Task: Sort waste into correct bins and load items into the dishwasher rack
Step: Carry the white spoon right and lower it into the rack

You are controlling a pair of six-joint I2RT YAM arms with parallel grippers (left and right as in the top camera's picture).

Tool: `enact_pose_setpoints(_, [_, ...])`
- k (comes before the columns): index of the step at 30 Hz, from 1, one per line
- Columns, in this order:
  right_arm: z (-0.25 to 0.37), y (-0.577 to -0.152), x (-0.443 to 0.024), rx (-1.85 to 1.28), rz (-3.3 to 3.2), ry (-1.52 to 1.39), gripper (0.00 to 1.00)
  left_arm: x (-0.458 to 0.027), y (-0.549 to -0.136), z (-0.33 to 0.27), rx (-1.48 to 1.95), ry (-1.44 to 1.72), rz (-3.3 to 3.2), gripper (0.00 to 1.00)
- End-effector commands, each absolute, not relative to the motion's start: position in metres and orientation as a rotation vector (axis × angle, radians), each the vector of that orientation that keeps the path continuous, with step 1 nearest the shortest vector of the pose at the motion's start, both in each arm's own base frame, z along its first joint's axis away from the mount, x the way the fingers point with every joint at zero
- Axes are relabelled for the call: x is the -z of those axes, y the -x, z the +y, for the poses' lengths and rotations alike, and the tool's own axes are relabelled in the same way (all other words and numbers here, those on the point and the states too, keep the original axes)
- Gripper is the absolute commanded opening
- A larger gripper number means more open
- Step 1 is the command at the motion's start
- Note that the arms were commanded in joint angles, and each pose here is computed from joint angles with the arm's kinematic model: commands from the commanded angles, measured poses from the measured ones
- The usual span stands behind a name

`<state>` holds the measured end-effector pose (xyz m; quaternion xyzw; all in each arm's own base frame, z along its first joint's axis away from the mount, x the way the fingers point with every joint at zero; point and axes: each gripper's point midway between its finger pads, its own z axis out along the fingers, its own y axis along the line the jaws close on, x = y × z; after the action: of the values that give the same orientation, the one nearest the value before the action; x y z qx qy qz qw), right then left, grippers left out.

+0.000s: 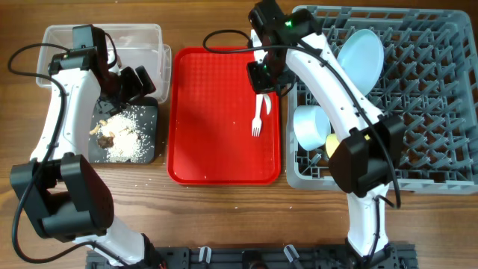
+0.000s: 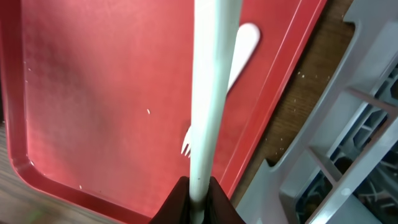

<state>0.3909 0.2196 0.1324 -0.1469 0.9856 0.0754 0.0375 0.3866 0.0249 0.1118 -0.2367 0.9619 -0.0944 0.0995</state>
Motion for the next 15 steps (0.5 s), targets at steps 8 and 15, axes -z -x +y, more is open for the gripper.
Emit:
enact_pose_setpoints(8, [0.130, -0.361, -0.257, -0.095, 2.835, 0.266, 0.04, -0.123, -0.390, 0.023, 0.306, 0.704, 2.812, 1.00])
enact_pose_setpoints(15, [0.064, -0.349, -0.259, 0.056, 2.883, 0.038, 0.04, -0.123, -0.390, 0.023, 0.306, 0.704, 2.811, 1.00])
